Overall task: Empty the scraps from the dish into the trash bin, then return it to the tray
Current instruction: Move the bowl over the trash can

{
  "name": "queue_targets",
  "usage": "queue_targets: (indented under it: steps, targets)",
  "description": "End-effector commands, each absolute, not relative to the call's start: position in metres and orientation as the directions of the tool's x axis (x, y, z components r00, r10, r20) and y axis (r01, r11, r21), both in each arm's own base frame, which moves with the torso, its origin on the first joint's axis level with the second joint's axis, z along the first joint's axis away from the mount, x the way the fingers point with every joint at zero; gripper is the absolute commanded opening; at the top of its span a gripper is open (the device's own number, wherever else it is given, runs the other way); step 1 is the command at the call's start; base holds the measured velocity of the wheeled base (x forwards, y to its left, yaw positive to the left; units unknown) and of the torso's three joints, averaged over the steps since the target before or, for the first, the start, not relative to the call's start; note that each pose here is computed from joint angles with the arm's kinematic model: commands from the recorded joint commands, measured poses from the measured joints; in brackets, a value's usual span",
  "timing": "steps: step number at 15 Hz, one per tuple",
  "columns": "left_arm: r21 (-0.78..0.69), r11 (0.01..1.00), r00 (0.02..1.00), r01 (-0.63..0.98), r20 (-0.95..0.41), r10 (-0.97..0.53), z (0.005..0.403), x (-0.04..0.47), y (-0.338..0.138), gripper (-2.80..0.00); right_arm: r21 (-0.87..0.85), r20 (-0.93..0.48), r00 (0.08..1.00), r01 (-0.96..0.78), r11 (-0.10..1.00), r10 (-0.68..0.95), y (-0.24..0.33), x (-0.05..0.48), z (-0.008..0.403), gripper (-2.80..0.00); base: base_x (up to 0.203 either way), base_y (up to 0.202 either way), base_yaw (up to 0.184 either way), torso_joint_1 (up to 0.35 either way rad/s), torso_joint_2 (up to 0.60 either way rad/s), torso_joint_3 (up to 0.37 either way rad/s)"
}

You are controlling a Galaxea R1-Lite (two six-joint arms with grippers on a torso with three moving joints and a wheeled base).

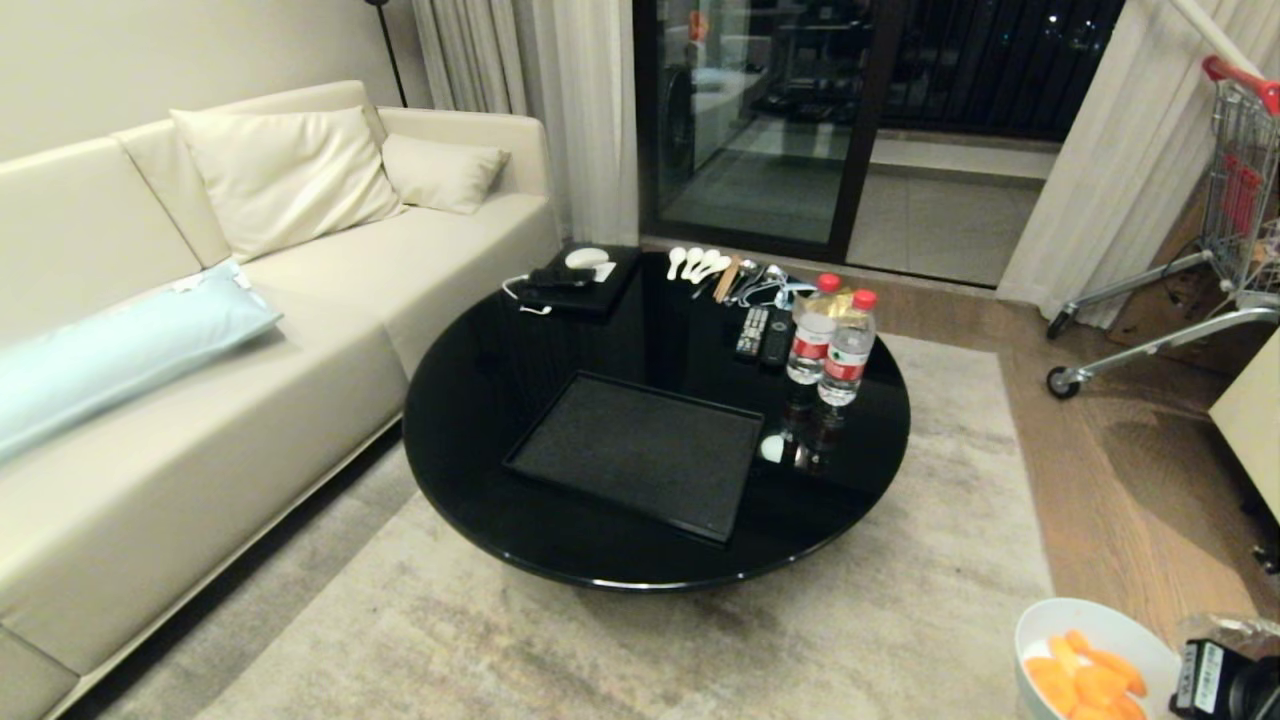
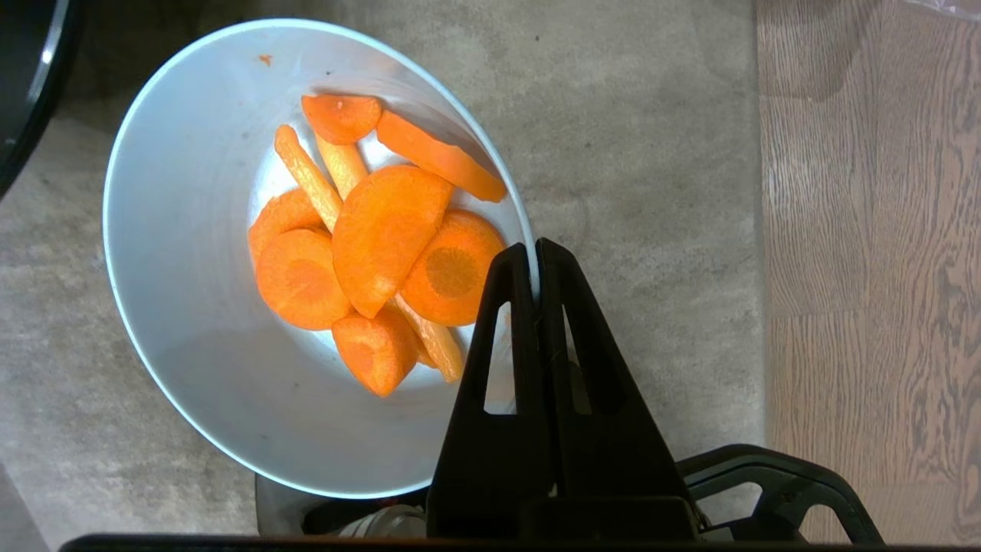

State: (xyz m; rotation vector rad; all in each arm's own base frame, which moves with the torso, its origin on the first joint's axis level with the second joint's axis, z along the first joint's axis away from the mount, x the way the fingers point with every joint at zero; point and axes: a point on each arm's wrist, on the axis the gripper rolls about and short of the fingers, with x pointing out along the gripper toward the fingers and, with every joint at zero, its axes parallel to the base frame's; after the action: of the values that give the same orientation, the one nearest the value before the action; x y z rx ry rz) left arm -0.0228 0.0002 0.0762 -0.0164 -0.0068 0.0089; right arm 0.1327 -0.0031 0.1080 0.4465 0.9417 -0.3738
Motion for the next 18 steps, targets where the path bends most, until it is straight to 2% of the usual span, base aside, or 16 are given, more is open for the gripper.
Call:
queue_targets:
  steps: [1,8,18]
  targets:
    - [-0.017,1.000,1.000,-0.009,0.008,0.009,0.0763,-0.0228,0.0002,-2.80,0.202,-0.837,0.535,0.496,0.845,-0.114,-0.0033,0.1310,0.1075,-2.80,0.000,0.000,0.000,0.000,0.00,0.000]
    - [-0.017,1.000,1.000,-0.009,0.008,0.009,0.0763,-0.0228,0.0002,-2.80,0.195,-0.833,0.538,0.503,0.842,-0.129,-0.0036,0.1319,0.1088,-2.80,0.000,0.001,-0.011,0.000,0.00,0.000]
    - [-0.017,1.000,1.000,-0.009,0.008,0.009,0.0763,-0.0228,0.0002,-2.80,0.208,-0.822,0.551,0.524,0.826,-0.142,-0.0048,0.1302,0.1120,-2.80,0.001,0.009,-0.162,0.000,0.00,0.004]
